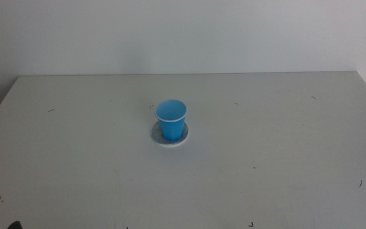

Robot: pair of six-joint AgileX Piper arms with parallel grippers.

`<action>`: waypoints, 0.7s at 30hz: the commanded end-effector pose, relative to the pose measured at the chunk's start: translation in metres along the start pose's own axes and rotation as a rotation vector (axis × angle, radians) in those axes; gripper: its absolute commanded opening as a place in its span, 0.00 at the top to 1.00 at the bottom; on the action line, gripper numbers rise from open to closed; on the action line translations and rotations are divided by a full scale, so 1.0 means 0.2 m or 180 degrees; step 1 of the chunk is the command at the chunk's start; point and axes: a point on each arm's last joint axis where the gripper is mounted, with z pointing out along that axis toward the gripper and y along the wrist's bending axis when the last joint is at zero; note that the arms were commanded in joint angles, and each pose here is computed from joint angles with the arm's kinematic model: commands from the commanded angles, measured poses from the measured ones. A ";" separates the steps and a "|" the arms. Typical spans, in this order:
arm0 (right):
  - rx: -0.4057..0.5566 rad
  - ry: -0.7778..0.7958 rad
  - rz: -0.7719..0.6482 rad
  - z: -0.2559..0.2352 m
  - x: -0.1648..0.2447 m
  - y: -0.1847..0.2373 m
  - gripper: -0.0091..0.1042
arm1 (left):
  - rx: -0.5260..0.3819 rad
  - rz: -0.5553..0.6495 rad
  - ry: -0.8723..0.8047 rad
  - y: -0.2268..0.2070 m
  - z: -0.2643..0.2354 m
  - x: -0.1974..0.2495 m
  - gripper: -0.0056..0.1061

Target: Place an empty cup on a cup mat.

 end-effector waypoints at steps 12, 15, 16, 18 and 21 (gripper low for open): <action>-0.0099 -0.0584 -0.0060 -0.03 0.49 0.00 0.18 | 0.0034 -0.0035 -0.0262 0.00 -0.01 -0.04 0.01; -0.0105 -0.0615 -0.0034 -0.03 0.57 0.00 0.18 | 0.0034 -0.0035 -0.0262 0.00 -0.01 -0.04 0.01; -0.0102 -0.0610 -0.0037 -0.03 0.59 0.00 0.18 | 0.0034 -0.0035 -0.0262 0.00 -0.01 -0.04 0.01; -0.0106 -0.0528 -0.0021 -0.02 0.62 0.00 0.19 | 0.0034 -0.0035 -0.0262 0.00 -0.01 -0.04 0.01; -0.0073 -0.0438 -0.0062 -0.02 0.63 0.00 0.19 | 0.0033 -0.0035 -0.0251 0.00 -0.01 -0.04 0.01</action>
